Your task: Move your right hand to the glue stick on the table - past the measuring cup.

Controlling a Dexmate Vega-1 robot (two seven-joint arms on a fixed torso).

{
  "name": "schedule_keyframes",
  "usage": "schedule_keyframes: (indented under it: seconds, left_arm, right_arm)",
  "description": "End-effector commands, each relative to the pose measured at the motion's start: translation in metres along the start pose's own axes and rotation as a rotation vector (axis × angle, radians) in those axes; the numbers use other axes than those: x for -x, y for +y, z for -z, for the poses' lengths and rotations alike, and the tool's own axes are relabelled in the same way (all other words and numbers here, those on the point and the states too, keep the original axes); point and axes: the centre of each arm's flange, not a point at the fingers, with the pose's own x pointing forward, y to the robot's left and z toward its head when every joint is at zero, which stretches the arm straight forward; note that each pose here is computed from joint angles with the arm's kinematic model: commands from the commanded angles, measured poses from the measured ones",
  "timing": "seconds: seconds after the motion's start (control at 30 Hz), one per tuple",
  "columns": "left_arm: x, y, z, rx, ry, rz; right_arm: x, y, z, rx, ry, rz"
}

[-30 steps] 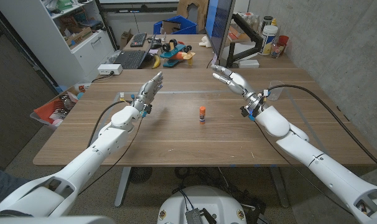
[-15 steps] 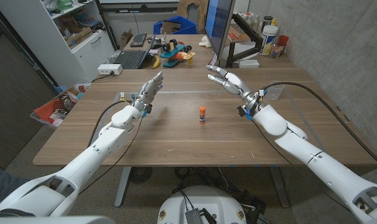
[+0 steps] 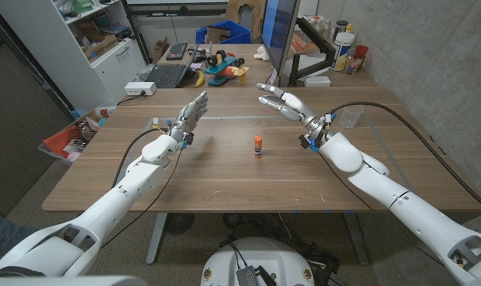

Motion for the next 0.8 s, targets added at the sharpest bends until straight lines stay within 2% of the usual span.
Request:
schedule_keyframes:
  seconds: [0.03, 0.8]
  left_arm:
    - [-0.0006, -0.0003, -0.0007, 0.001, -0.002, 0.002]
    - [-0.0011, -0.0022, 0.001, -0.003, 0.008, 0.006]
  right_arm:
    - [-0.0066, 0.0056, -0.0057, 0.052, -0.008, -0.042]
    - [-0.0158, 0.0147, -0.0078, 0.116, -0.002, -0.105]
